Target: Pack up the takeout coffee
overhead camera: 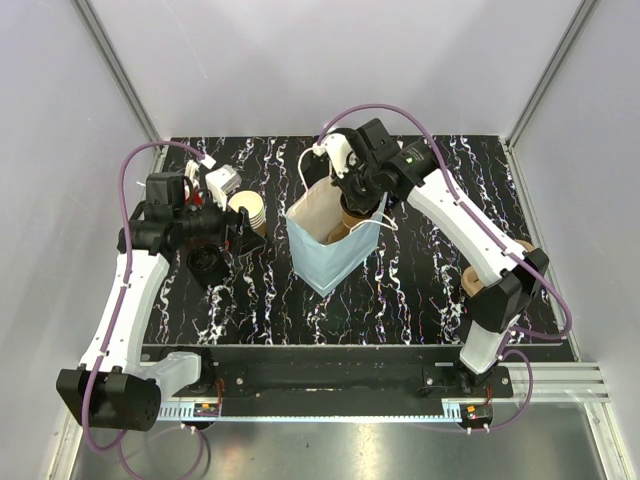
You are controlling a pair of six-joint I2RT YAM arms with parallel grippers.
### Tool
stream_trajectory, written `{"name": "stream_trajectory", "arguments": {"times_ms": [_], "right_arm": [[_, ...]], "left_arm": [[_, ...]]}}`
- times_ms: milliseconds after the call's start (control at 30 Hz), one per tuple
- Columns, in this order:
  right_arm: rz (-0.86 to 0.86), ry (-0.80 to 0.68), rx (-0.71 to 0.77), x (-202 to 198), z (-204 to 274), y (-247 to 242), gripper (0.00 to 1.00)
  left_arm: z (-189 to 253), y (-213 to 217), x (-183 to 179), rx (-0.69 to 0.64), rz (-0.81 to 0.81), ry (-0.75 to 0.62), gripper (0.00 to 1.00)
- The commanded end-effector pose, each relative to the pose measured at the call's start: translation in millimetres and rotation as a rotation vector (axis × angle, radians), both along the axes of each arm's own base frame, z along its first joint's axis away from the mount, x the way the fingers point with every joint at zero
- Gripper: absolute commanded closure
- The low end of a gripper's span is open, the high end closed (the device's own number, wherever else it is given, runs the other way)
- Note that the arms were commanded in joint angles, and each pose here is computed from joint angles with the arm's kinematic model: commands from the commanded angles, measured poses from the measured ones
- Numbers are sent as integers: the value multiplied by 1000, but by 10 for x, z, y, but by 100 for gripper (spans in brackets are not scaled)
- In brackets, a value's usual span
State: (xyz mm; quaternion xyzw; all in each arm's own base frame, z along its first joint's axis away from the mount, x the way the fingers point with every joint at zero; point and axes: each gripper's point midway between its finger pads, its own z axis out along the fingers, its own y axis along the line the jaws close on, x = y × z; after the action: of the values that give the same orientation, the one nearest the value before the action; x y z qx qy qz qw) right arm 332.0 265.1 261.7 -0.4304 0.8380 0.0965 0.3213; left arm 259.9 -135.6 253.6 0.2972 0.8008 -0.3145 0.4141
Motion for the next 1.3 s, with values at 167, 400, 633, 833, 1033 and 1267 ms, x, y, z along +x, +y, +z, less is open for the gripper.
{"name": "stream_trajectory", "arguments": {"times_ms": [167,400,633,833,1033,1267], "right_arm": [[33,21,22,57,-206,80,100],[43,33,27,67,-299,72,100],[61,44,30,52,-386,76,100],[69,52,35,47,-432,85,100],[70,54,42,26,-413,84,100],[68,53,44,21,-415,73,100]], "left_arm": [[100,13,38,5,1,-71,1],[87,8,39,5,-2,-68,1],[87,11,40,5,0,-66,1],[91,16,32,5,1,-69,1],[127,19,24,5,2,-84,1],[224,7,57,3,2,-104,1]]}}
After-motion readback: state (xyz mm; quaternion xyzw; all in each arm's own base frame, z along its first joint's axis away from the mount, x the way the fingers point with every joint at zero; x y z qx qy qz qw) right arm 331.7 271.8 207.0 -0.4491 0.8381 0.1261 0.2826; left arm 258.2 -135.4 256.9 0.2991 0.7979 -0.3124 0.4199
